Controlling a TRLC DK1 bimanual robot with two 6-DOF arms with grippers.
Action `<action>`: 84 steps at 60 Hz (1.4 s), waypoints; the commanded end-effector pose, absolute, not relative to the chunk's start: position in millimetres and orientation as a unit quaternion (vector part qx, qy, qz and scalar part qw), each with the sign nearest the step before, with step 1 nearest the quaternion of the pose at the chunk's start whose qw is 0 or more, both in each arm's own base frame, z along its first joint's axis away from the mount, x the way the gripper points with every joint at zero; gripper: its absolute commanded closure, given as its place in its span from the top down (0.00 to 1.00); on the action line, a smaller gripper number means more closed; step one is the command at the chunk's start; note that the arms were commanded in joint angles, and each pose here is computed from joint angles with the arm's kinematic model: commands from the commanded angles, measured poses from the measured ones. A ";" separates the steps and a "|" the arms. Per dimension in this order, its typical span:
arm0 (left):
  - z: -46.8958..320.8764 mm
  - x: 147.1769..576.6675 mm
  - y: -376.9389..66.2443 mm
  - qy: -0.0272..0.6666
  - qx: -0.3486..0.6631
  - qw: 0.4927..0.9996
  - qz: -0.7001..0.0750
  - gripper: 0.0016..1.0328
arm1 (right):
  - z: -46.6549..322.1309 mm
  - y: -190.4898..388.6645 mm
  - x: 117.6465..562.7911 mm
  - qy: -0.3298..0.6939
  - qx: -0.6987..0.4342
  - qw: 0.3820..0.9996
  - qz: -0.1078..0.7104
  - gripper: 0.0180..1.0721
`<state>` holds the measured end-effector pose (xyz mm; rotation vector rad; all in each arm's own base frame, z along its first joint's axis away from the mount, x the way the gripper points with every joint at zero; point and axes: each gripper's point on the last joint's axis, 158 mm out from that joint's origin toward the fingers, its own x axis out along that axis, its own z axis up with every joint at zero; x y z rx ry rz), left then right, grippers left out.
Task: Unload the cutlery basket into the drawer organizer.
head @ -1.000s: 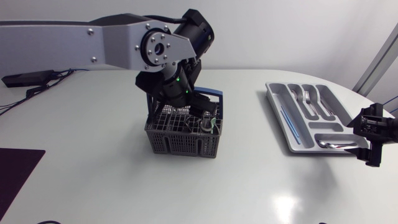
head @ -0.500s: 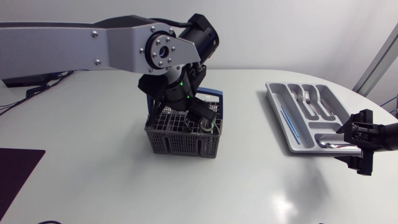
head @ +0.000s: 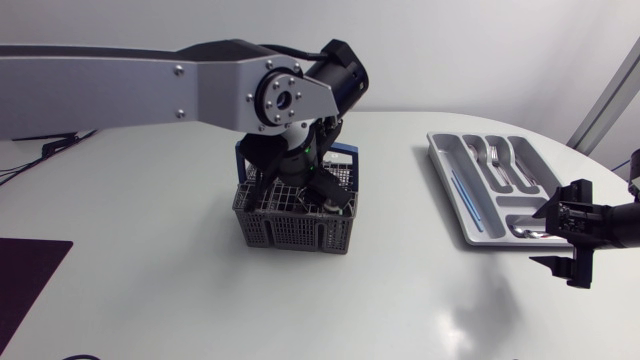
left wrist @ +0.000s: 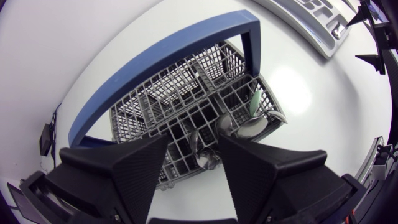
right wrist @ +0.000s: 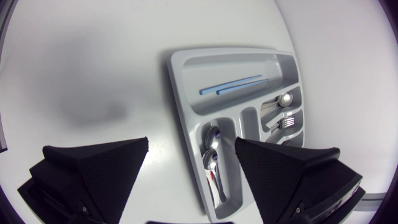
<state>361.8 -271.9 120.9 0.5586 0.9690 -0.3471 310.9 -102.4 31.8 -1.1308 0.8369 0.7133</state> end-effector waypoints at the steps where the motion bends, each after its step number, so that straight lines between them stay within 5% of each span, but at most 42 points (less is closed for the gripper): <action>1: 103.6 356.0 -269.3 0.471 0.294 0.816 -0.162 0.55 | 24.2 -87.6 300.5 0.378 -0.495 0.706 0.336 0.95; 41: 87.7 358.8 -255.9 0.478 0.329 0.804 -0.134 0.49 | 26.9 -37.5 289.9 0.354 -0.494 0.709 0.358 0.95; 84: 74.0 360.2 -255.6 0.480 0.341 0.798 -0.128 0.20 | 45.7 24.1 280.4 0.316 -0.482 0.726 0.375 0.95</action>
